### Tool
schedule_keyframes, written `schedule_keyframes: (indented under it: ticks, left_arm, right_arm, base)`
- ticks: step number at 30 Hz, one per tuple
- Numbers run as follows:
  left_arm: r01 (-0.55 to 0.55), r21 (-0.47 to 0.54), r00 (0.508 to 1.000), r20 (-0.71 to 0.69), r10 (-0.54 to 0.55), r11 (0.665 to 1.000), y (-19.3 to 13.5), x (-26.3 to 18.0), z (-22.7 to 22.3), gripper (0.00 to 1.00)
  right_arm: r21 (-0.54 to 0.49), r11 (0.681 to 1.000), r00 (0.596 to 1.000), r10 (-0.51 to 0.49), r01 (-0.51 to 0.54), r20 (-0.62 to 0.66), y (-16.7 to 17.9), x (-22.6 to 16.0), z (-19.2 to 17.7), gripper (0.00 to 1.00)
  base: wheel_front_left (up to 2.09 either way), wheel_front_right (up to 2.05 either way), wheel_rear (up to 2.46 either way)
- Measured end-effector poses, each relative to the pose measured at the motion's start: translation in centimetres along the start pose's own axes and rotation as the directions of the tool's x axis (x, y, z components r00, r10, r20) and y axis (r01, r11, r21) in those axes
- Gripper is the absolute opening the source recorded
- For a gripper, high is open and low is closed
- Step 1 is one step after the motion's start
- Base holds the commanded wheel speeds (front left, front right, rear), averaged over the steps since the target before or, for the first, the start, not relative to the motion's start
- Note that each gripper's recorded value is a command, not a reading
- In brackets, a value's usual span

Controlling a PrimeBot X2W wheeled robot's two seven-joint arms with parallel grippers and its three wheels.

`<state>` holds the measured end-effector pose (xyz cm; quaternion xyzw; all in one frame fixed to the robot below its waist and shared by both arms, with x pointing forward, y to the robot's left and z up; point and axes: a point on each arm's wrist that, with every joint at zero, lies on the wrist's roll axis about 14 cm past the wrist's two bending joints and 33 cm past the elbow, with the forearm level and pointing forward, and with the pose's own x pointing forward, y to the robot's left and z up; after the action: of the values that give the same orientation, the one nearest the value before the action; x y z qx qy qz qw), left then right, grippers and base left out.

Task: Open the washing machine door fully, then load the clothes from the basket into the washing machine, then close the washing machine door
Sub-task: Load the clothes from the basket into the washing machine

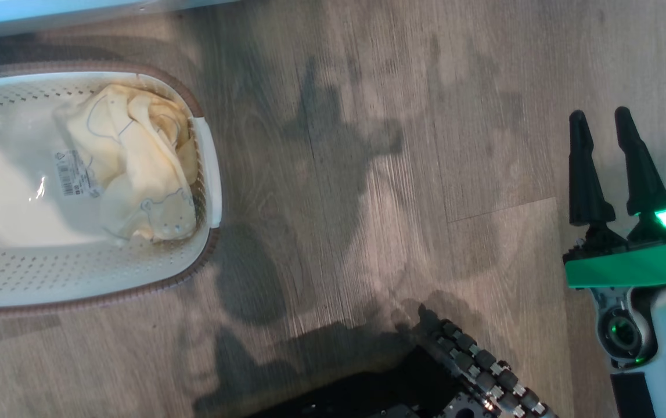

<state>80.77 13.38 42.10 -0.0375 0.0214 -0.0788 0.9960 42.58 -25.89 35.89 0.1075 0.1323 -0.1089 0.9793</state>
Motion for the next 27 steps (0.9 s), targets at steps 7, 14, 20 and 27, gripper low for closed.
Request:
schedule_keyframes:
  ticks: [7,14,20,27]
  left_arm:
    - [-0.004,-0.022,0.999,-0.044,0.003,1.0,0.2,-0.3,-1.2,1.0]
    - [0.008,-0.032,0.999,-0.035,-0.009,0.999,-0.4,-0.6,-0.4,1.0]
    - [0.033,-0.018,0.997,-0.068,-0.034,0.999,-1.0,-2.0,-1.2,1.0]
    - [0.048,-0.04,0.997,-0.066,-0.051,0.998,-1.7,-4.1,-0.7,1.0]
  right_arm:
    - [0.004,1.0,1.0,0.006,-0.006,-0.001,0.2,0.3,-0.2,1.0]
    - [0.01,1.0,1.0,0.009,-0.009,0.015,0.3,0.6,0.2,1.0]
    - [0.001,1.0,0.999,0.026,-0.026,0.039,0.8,0.9,1.0,1.0]
    - [-0.004,0.999,0.996,0.045,-0.045,0.077,1.4,1.0,2.3,1.0]
  base:
    - [0.0,0.0,0.0]
    - [0.0,0.0,0.0]
    - [0.0,0.0,0.0]
    - [0.0,0.0,0.0]
